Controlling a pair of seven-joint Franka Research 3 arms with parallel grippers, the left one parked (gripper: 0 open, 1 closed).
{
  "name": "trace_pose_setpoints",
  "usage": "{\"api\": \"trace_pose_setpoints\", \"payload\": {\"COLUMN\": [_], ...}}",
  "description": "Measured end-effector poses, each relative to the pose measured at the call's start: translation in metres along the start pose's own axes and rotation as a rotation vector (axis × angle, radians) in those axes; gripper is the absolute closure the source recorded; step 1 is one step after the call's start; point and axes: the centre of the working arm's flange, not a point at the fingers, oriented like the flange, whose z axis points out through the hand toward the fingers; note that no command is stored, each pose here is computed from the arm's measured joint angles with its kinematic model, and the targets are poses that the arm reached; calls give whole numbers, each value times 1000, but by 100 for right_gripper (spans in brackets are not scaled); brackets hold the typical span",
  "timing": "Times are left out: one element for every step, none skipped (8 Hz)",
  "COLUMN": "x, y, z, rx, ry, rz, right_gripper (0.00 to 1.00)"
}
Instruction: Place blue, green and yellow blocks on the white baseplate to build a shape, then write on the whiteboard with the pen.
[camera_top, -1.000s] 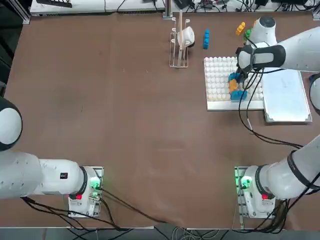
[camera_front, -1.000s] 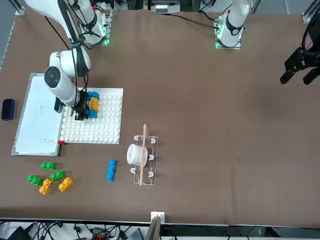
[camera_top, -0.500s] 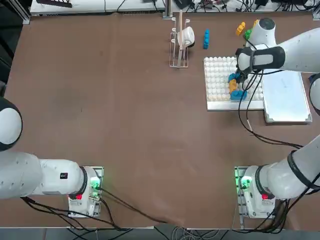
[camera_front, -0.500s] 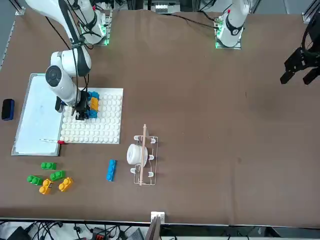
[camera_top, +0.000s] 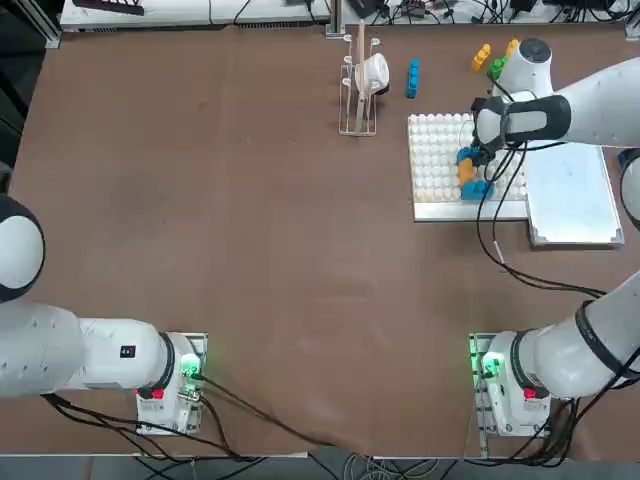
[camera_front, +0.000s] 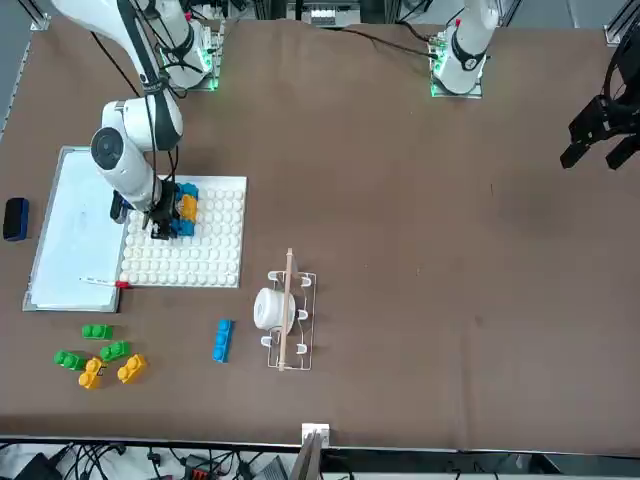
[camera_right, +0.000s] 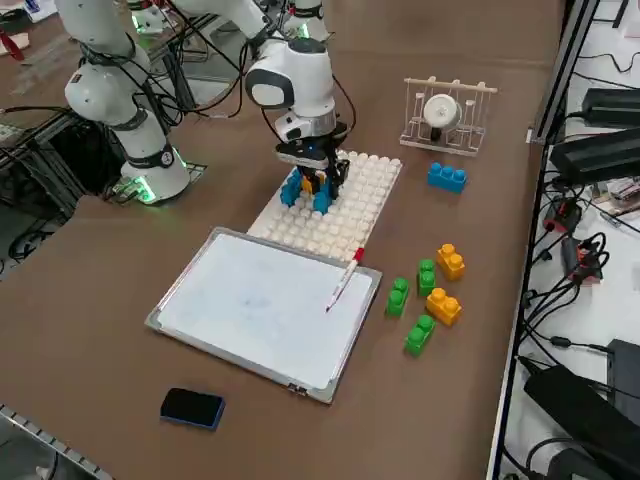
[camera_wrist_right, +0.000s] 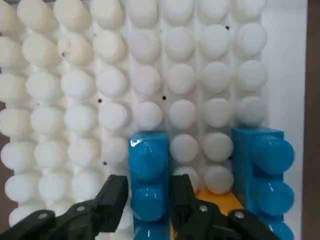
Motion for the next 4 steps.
{"api": "trace_pose_setpoints", "payload": {"x": [6, 11, 12, 12], "y": [-3, -9, -20, -34], "z": [1, -5, -21, -43], "rx": [4, 0, -19, -35], "ry": [3, 8, 16, 21], "rz": [12, 8, -16, -61], "right_gripper": [25, 4, 0, 0]}}
